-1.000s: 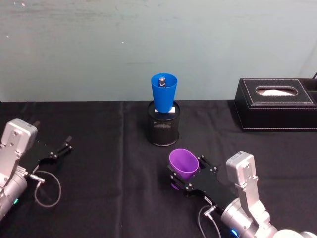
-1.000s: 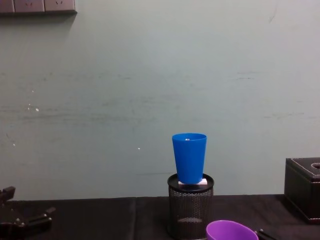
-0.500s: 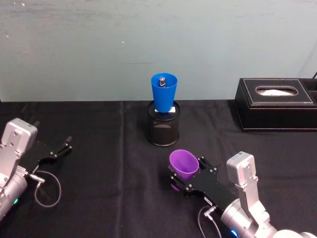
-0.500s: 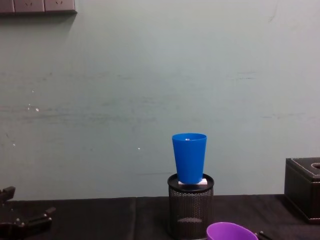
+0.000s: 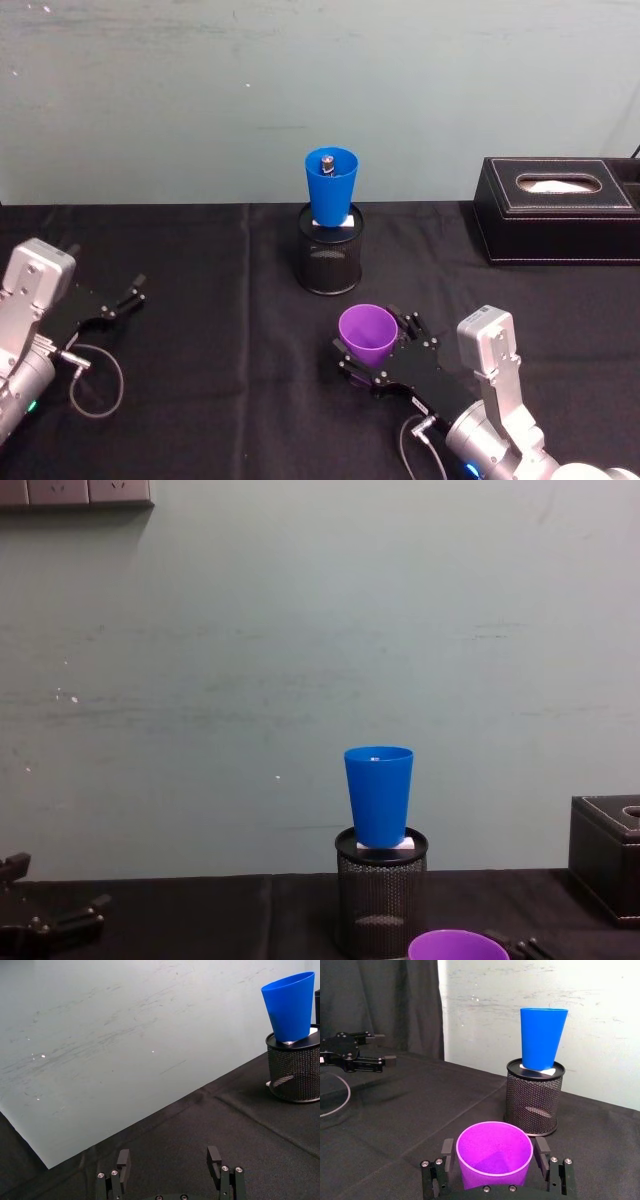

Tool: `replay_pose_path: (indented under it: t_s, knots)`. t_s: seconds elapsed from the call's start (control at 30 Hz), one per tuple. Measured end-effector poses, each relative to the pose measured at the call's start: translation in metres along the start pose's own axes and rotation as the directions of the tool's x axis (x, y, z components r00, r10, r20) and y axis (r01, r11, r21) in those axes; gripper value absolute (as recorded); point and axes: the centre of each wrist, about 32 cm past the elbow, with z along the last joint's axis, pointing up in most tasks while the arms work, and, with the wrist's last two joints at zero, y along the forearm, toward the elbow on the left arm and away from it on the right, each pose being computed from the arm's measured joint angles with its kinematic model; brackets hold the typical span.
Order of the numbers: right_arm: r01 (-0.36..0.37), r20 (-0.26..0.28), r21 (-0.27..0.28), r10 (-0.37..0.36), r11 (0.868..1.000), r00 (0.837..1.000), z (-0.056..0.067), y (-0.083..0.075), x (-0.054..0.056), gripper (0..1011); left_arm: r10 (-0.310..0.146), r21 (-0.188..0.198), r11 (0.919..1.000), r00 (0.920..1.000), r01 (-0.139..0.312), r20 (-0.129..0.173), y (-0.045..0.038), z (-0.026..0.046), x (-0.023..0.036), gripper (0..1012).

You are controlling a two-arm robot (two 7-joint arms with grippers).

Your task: Pick up one cup with a gripper and tap it against the other cup.

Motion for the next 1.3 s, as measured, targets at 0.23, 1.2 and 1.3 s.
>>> replay_pose_path:
  t_s: [0.23,1.2,1.3]
  knots:
    - [-0.004,0.023,0.012,0.004,1.000,1.000,0.006,0.002,-0.001,1004,0.000,0.000,1.0000,1.0000,0.000,0.000,0.0000,0.0000,0.0000,1000]
    - [0.192,0.051,0.131,-0.200,0.973,0.978,0.058,-0.008,0.003,1004,0.000,0.000,1.0000,1.0000,0.000,0.000,0.0000,0.0000,0.0000,1000]
    - [0.275,0.040,0.108,-0.280,0.955,0.959,0.057,-0.012,0.003,1004,0.000,0.000,1.0000,1.0000,0.000,0.000,0.0000,0.0000,0.0000,1000]
